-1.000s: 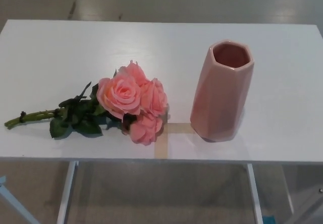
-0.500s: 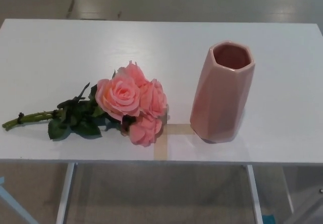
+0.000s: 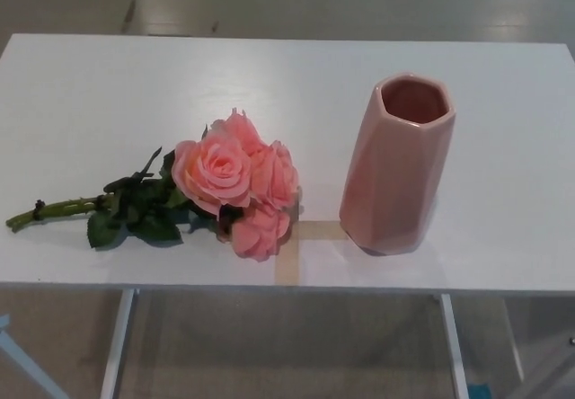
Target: Use the left hand to pick up the rose and then lift and insert it into the pink vase.
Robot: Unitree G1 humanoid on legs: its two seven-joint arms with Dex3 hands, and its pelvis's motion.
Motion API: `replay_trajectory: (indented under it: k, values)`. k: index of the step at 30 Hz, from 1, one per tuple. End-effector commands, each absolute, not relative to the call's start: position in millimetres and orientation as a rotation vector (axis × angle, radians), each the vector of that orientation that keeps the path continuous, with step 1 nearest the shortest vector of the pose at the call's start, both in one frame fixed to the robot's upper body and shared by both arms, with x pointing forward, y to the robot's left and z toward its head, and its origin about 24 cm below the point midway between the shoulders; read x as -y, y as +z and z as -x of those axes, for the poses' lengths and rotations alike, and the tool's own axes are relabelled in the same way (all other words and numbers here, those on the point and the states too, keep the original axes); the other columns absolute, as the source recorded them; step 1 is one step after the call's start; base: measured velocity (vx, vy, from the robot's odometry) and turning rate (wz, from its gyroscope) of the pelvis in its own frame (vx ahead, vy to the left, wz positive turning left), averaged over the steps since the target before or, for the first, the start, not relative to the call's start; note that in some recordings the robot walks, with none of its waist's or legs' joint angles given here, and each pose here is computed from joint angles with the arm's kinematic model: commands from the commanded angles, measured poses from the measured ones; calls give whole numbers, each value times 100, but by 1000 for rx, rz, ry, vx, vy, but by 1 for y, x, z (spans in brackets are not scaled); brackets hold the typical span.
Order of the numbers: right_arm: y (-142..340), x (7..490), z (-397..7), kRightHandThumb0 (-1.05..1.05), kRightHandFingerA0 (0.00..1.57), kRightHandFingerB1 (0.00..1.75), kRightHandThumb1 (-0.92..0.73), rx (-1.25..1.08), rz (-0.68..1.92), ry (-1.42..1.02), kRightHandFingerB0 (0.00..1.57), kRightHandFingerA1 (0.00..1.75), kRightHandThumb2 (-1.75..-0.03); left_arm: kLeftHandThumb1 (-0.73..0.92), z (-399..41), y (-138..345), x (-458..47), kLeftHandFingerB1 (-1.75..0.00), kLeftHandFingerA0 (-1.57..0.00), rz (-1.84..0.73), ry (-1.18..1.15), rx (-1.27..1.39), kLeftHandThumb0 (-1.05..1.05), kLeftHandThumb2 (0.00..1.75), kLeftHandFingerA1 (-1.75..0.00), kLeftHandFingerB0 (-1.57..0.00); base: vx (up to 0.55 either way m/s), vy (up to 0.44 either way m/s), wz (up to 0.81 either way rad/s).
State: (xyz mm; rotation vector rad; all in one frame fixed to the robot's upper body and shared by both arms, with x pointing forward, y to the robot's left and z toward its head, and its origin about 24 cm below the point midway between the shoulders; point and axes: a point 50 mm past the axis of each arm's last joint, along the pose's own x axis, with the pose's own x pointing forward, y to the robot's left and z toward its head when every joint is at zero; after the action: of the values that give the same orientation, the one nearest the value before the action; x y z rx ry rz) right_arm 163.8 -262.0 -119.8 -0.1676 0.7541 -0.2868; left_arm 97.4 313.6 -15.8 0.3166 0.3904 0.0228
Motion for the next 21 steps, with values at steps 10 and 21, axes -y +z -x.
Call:
replay_trajectory:
  k: [10,21]
  values:
    - [-118,259,-162,-24,60,46,-65,-704,182,-285,54,50,-59,39,-73,89,-263,-31,-7,-439,-313,10,-60,68,-33,-10,0,0,0]
    - [-118,258,-164,-24,60,46,-65,-710,190,-271,54,50,-59,36,-127,147,-256,-32,-2,-640,-116,433,-55,73,-24,-10,-1,0,1]
